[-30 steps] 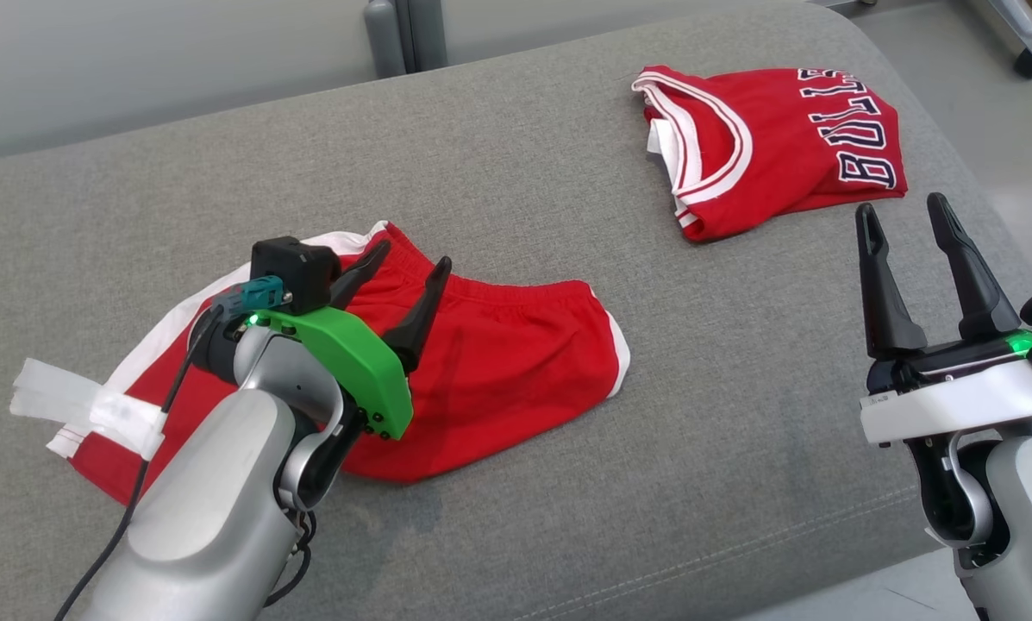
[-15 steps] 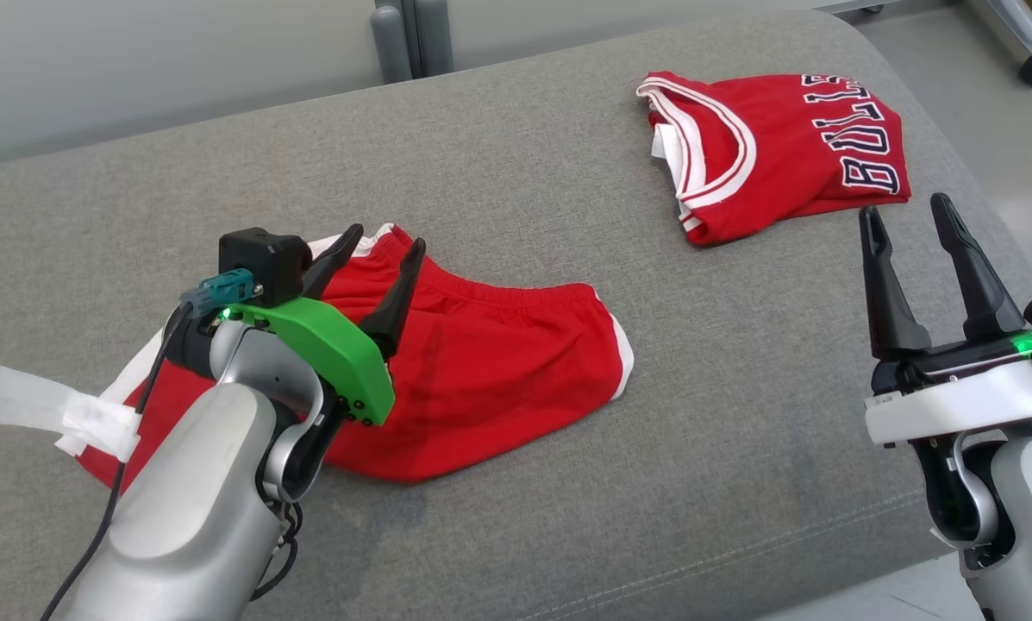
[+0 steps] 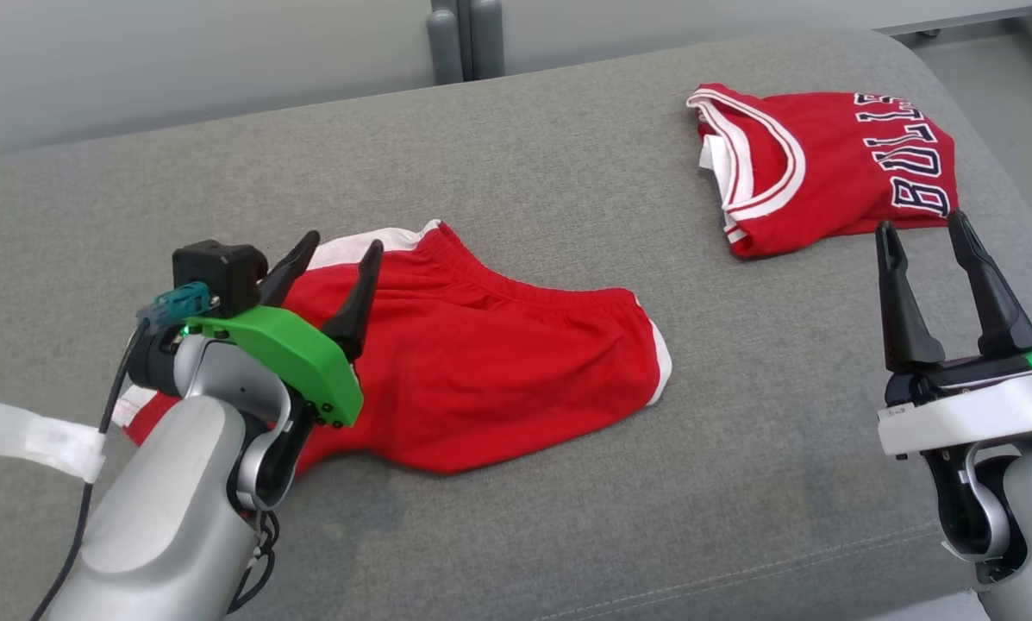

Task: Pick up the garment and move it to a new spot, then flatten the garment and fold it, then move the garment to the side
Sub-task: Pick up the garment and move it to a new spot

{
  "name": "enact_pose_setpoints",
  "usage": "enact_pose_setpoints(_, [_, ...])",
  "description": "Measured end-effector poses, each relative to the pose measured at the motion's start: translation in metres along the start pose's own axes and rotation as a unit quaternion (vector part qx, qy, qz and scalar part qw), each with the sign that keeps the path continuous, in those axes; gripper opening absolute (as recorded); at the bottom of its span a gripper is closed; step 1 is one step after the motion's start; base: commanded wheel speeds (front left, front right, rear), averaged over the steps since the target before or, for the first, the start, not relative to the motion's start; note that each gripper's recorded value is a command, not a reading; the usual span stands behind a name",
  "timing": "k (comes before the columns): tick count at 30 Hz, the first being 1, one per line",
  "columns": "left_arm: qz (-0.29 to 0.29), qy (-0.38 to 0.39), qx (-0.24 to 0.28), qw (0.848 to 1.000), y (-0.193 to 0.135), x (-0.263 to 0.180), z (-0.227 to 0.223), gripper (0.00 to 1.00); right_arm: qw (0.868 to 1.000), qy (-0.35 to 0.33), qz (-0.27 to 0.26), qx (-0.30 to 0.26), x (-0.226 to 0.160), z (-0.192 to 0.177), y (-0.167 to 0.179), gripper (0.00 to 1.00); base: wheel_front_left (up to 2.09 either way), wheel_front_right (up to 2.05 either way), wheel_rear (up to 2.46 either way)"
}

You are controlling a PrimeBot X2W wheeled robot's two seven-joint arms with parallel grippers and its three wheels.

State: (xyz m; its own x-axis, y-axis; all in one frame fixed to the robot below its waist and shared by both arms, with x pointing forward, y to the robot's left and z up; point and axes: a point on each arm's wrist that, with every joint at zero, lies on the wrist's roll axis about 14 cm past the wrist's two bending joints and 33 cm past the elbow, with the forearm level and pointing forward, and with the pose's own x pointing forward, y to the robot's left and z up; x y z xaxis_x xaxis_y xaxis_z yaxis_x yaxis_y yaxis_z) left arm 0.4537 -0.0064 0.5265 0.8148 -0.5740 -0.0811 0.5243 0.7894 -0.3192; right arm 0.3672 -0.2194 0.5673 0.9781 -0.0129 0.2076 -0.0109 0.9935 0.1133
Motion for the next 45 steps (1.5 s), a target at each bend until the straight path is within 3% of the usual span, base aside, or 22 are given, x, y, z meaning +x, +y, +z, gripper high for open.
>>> enact_pose_setpoints(21, [0.159,-0.076,-0.006,0.984,0.088,-0.08,0.022,1.0,0.998,0.002,0.054,0.023,0.016,-0.007,0.039,1.0,0.0,0.0,0.0])
enact_pose_setpoints(37, [0.239,-0.132,-0.045,0.961,0.115,-0.143,0.018,1.0,0.996,0.007,0.081,0.037,0.015,-0.011,0.059,1.0,0.0,0.0,0.0])
enact_pose_setpoints(45, [0.248,-0.134,-0.051,0.958,0.115,-0.152,0.013,1.0,0.996,0.006,0.081,0.038,0.015,-0.01,0.06,1.0,0.0,0.0,0.0])
